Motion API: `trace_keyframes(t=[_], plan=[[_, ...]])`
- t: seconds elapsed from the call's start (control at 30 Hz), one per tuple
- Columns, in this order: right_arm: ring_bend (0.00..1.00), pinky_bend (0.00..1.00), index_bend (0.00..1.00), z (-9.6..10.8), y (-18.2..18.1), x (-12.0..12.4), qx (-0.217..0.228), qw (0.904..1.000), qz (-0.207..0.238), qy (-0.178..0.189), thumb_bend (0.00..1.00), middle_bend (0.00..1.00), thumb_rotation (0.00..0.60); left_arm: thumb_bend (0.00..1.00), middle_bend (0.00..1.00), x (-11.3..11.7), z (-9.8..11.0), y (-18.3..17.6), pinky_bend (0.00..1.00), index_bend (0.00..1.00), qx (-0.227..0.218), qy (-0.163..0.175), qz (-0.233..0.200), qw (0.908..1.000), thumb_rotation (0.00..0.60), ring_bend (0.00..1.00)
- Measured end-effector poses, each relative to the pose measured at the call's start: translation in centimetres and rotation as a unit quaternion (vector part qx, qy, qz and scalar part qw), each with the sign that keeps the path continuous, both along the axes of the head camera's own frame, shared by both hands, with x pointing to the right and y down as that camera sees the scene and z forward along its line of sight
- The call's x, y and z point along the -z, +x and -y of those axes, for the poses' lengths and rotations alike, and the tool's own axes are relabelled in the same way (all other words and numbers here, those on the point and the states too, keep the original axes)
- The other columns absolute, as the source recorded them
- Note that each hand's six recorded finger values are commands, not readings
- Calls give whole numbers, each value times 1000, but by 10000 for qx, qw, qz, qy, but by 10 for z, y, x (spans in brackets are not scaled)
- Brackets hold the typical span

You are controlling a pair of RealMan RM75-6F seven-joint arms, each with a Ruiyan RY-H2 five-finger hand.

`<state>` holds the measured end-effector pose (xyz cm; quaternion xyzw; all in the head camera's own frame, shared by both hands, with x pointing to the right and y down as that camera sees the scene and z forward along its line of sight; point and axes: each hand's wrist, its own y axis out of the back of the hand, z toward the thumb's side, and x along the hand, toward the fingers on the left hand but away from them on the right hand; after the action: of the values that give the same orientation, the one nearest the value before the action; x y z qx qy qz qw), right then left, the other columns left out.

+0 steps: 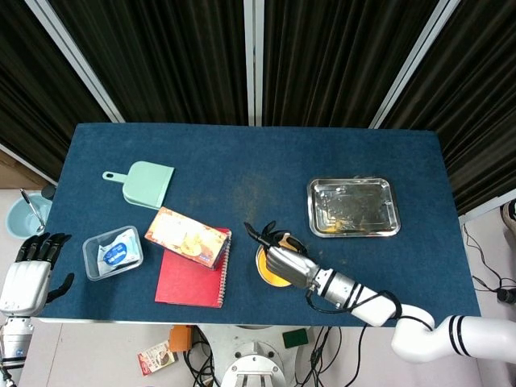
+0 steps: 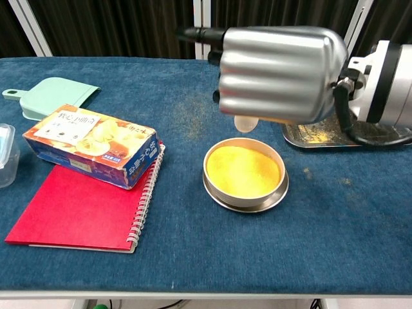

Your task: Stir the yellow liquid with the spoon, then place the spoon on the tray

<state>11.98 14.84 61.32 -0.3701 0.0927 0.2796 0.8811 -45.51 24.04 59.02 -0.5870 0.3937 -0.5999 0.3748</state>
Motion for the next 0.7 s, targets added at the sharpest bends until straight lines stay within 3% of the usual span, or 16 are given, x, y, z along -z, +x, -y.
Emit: trace_keyframes(t=[0.2,0.33,0.43,0.53,0.7], plan=[[375,0,906,29,24,-4,-916,9953,302,-121,477,595,600,275,155,0,1,2,120,161,-32,-9,-15,10000,600,98],[375,0,906,48,51,-5,-1754,9821,607,-323,477,595,600,275,155,-2,0,1,120,161,-5,-22,-28,10000,600,98],[372,0,905,57,78,-11,-2439,9643,828,-610,477,593,600,275,155,-4,0,-2,121,162,28,-53,-38,10000,600,98],[363,0,904,64,109,-23,-3155,9383,1033,-967,475,583,600,275,155,-7,2,-2,120,162,42,-72,-55,10000,600,98],[362,0,881,68,153,-50,-4216,8794,1446,-1675,475,562,600,275,155,-9,6,2,121,162,2,-67,-93,9999,600,98]])
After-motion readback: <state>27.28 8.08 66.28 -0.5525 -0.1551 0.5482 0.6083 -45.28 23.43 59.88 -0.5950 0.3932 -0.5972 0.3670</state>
